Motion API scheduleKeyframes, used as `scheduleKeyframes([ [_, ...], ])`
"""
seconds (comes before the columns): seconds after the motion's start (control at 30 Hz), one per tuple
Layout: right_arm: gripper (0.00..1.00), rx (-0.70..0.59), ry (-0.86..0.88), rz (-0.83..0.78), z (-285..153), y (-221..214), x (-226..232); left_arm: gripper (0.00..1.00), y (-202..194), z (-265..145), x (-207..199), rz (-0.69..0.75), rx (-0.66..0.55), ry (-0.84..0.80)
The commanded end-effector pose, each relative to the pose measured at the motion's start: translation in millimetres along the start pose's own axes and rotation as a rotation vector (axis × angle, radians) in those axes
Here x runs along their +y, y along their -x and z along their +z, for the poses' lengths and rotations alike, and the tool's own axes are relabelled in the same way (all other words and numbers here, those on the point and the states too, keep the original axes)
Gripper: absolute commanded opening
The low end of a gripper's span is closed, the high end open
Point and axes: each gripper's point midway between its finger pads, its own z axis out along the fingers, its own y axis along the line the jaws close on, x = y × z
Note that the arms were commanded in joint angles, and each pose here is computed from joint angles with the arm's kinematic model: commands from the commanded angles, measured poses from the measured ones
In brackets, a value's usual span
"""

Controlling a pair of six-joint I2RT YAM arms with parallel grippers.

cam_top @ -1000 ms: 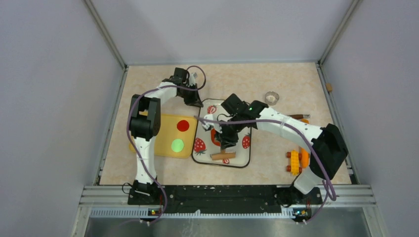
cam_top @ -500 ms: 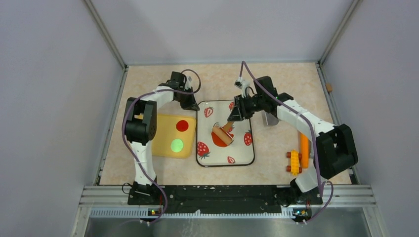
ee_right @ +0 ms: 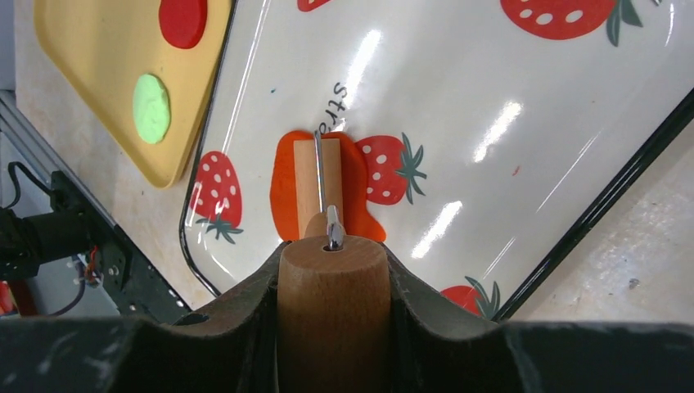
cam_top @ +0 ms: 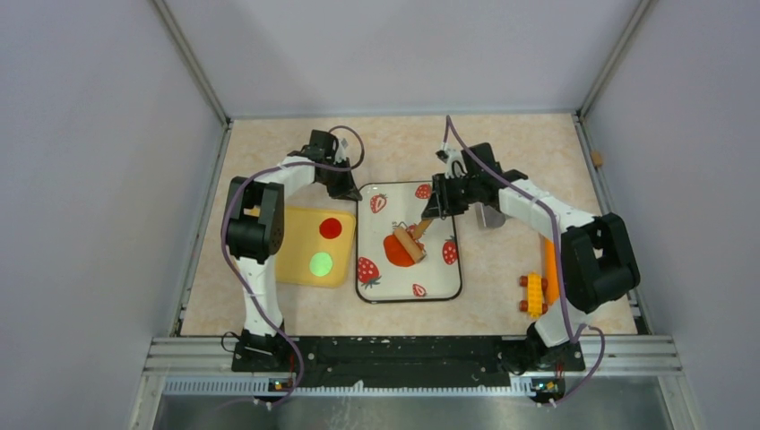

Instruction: Roll out the dumpling wrappers from the dough

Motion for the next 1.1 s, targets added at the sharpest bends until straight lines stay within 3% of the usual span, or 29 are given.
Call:
scheduleKeyframes([
  [0.0,0.0,-0.009,-0.263,-0.079,-8.0,-1.2,-59.5,0.0,-2.9,-2.2,18.3,0.003,0.008,0.074],
  [0.3,0.0,0.028,-0.388,-0.088,-16.4,-22.8,-95.3,0.0,-0.7,1.6,17.9,-0.013,0.013,0.06],
  [0.53,0.0,-0.006,-0.382,-0.098,-23.1,-10.3,-97.5,0.0,-4.3,4.4,10.5,-0.019,0.033,0.01],
  [0.83,0.0,-0.162,0.123,-0.217,-65.9,58.9,31.9,0.0,-24.5,0.5,-20.5,-0.004,0.111,-0.201],
  [1.07,0.0,-0.117,0.238,-0.098,-36.7,51.4,48.9,0.0,-22.6,3.9,-13.7,-0.021,0.088,-0.154],
])
